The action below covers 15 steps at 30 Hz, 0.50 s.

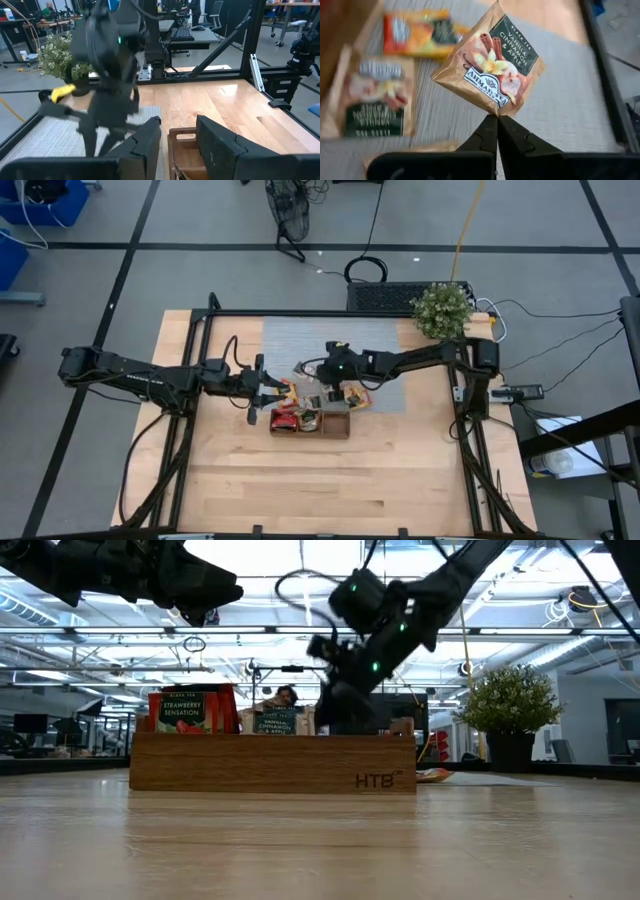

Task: Pick & Place Tea
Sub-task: Put the brown tea bag into the middle section of the wooden organizer

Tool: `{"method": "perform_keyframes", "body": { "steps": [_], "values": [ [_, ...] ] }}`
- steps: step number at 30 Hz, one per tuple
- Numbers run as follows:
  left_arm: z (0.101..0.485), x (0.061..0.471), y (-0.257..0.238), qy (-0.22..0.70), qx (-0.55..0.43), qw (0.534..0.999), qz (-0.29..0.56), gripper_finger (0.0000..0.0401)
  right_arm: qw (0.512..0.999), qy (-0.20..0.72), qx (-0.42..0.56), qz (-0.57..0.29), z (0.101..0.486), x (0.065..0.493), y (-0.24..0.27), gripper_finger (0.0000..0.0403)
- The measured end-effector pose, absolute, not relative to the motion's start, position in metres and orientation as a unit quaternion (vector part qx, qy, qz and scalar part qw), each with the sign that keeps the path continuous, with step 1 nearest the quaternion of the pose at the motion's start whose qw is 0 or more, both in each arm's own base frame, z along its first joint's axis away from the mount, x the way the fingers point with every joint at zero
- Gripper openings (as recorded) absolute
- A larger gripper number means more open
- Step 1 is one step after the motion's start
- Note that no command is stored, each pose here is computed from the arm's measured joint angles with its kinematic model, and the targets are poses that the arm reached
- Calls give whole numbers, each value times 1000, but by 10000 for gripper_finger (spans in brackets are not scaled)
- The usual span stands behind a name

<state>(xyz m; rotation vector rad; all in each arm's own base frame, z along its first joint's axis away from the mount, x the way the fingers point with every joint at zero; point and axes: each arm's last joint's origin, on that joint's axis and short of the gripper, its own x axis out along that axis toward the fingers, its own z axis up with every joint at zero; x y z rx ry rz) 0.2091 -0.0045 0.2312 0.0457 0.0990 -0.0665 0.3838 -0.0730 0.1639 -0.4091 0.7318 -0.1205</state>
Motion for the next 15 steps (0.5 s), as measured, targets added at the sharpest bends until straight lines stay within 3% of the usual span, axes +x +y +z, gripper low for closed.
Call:
{"method": "perform_keyframes", "body": {
  "steps": [8, 15],
  "values": [
    [231, 209, -5, 49, 23, 998, -33, 134, 937, 299, -156, -93, 193, 360, -69, 0],
    [239, 210, -4, 8, 24, 999, -23, 134, 902, 195, -345, -173, 167, 331, -39, 0]
  ]
}}
